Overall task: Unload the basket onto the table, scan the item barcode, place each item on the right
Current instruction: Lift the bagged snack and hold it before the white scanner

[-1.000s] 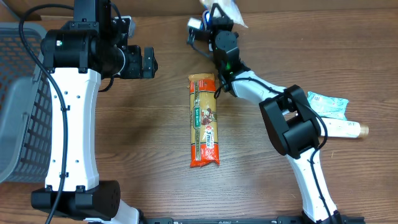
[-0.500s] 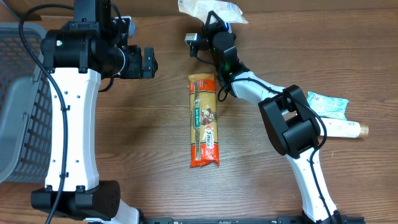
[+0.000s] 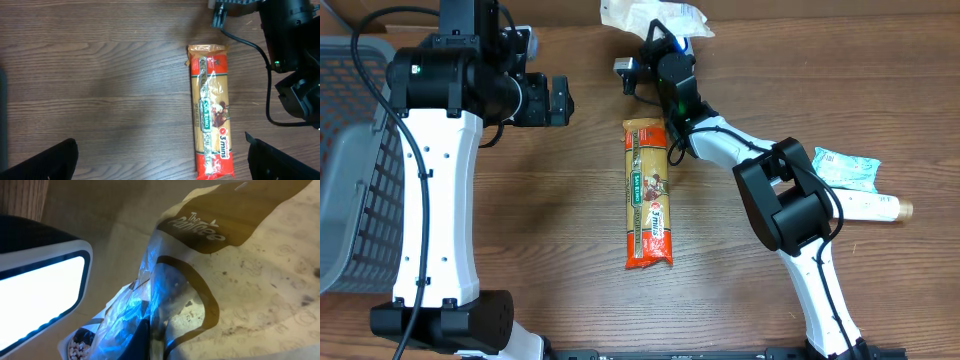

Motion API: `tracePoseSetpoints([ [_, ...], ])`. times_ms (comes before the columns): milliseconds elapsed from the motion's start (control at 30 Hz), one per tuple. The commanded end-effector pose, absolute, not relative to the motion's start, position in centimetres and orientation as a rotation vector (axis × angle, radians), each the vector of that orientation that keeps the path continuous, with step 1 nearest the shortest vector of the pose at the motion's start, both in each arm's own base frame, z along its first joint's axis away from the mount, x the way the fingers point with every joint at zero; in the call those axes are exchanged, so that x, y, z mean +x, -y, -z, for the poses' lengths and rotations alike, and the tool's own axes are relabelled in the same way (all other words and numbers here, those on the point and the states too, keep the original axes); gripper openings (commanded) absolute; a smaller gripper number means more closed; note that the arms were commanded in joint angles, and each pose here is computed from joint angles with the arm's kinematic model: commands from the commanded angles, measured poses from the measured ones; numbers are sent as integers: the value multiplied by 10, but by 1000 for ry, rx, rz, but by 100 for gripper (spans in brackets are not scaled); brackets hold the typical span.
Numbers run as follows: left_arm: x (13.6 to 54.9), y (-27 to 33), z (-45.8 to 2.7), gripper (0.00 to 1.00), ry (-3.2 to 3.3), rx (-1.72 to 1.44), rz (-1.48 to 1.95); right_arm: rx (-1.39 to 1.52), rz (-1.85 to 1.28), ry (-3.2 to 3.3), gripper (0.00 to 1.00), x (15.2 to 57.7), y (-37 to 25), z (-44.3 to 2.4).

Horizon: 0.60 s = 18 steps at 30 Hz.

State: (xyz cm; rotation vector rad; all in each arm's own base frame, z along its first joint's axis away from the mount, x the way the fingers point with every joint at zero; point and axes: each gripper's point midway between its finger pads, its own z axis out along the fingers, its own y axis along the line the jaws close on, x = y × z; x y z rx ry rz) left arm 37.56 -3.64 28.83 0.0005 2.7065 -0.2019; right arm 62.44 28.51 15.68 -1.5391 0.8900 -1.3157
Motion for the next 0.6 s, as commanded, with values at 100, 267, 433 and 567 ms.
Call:
tracePoseSetpoints([
  [100, 376, 37, -288, 99, -2705, 35, 192, -1240, 1194, -1000, 4, 617, -279, -241],
  [267, 376, 39, -288, 100, -2705, 41, 194, -924, 1058, -1106, 4, 598, -257, -325],
  [433, 376, 40, -288, 100, -2705, 46, 195, -558, 678, -1393, 4, 563, -237, -371],
  [567, 376, 40, -288, 100, -2705, 45, 194, -579, 248, -1599, 4, 518, -253, -373],
])
